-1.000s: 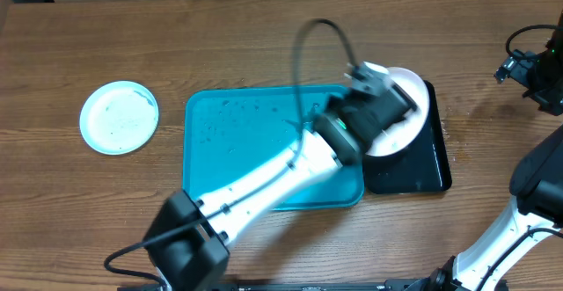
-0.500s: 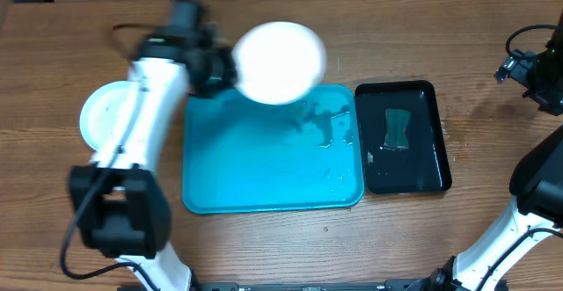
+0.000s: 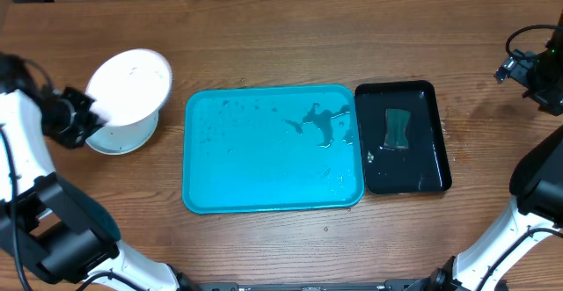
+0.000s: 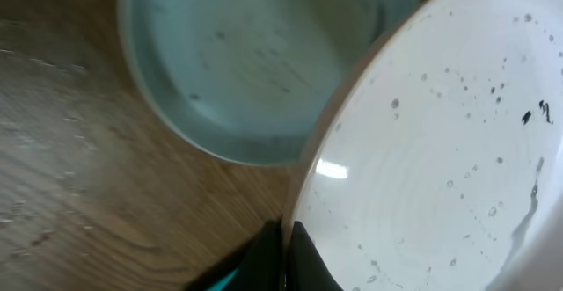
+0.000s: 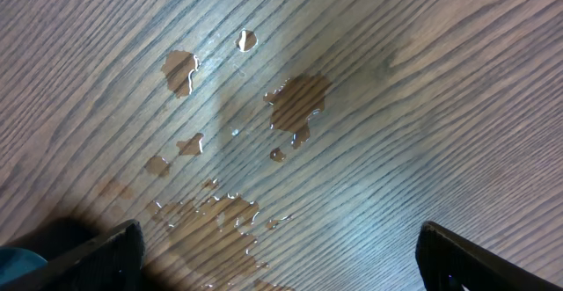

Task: Clean dirty plates on tray and stack at the side
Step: 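Carry the white plate left and stack it on the plate stack, then open the left gripper and release the plate on the stack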

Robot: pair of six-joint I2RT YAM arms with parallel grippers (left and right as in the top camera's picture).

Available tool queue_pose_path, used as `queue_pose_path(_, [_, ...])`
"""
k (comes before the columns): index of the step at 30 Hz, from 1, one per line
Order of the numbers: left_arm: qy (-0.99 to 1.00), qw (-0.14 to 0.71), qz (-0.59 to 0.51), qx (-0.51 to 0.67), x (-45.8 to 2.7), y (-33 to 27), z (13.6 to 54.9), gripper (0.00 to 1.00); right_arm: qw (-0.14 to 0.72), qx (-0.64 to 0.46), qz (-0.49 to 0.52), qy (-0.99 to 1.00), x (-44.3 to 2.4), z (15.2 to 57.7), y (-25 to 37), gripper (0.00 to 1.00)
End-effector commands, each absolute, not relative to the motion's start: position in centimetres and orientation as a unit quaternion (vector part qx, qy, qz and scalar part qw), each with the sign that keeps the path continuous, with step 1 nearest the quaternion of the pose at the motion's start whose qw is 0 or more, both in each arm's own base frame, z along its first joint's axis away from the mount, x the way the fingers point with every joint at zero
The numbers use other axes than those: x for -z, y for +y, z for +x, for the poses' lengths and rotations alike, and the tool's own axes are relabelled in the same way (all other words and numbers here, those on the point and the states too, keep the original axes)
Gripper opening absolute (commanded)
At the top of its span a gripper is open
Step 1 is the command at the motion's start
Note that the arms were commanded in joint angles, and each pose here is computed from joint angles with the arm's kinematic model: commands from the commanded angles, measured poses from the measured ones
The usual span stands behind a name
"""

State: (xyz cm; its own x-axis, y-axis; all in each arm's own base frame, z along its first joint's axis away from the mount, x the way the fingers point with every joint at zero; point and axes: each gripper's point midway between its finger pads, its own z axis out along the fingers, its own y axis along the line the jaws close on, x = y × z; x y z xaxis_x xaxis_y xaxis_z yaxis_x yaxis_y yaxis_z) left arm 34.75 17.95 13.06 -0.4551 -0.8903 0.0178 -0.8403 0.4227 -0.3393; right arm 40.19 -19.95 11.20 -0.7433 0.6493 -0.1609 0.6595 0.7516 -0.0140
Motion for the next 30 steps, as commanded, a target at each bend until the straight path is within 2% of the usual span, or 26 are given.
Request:
queue_pose_path(1, [0.835, 0.079, -0.539, 0.073, -12.3, 21.3, 32.7, 0.04, 0.096, 0.038, 0.353, 0.930, -12.9, 40.4, -20.2, 1.00])
queue_pose_path(7, [0.815, 0.075, -0.575, -0.001, -11.7, 23.4, 31.2, 0.04, 0.096, 0.038, 0.353, 0.930, -12.9, 40.4, -20.2, 1.00])
queue_pose_path(20, [0.811, 0.085, -0.578, 0.008, -6.6, 22.7, 31.5, 0.04, 0.096, 0.038, 0.353, 0.930, -12.9, 40.4, -20.2, 1.00])
queue_pose_path(30, [0.812, 0.097, -0.575, 0.025, -5.5, 22.4, 32.1, 0.04, 0.096, 0.038, 0.353, 0.930, -12.9, 40.4, -20.2, 1.00])
